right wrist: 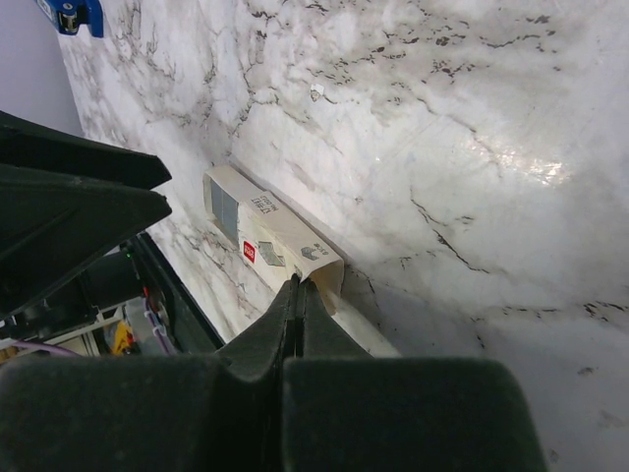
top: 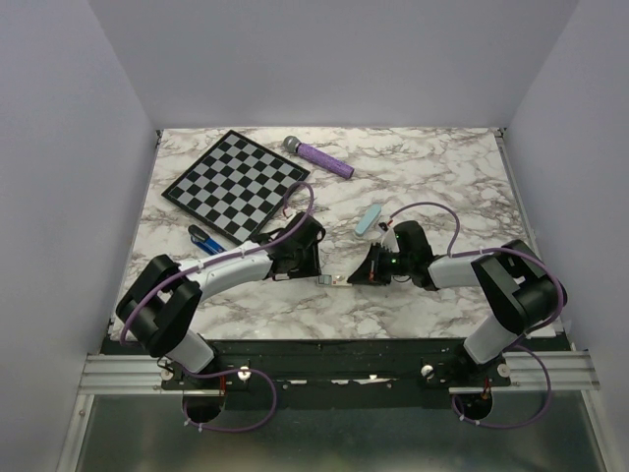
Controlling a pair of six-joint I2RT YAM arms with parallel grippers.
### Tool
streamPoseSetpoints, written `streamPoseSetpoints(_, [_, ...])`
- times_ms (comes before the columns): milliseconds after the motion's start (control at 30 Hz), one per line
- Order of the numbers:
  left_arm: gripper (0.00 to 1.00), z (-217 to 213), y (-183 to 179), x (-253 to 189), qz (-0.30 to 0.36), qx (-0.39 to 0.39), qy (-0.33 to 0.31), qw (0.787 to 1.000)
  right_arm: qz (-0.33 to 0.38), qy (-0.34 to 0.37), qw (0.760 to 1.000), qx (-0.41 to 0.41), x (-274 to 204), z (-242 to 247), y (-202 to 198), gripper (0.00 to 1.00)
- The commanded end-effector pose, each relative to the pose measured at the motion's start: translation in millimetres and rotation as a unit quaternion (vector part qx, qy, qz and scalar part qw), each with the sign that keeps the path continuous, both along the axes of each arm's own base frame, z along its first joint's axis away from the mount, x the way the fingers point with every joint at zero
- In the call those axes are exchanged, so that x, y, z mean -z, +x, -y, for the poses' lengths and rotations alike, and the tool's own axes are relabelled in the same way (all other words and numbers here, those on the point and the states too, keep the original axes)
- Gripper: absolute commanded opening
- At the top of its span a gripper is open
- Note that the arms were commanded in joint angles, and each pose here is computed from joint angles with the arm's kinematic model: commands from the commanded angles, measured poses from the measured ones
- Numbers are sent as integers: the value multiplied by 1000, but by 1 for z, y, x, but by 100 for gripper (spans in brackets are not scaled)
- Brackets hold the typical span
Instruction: Load the staples into the stapler
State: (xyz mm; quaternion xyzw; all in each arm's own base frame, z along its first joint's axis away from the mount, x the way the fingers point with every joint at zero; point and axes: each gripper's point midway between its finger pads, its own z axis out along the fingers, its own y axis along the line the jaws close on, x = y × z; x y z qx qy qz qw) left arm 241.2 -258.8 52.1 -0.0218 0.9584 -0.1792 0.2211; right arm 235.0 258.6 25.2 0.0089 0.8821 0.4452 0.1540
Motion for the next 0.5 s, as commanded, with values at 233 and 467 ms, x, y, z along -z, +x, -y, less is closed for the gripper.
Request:
streamPoseSetpoints(233, [41, 13, 2, 11, -16, 13, -18, 1000, 11, -1, 1000, -5, -4, 0, 3, 1])
streamPoseSetpoints(467, [33, 12, 0, 18, -25, 13, -11, 1000, 9, 2, 1000, -7, -4, -1, 3, 1])
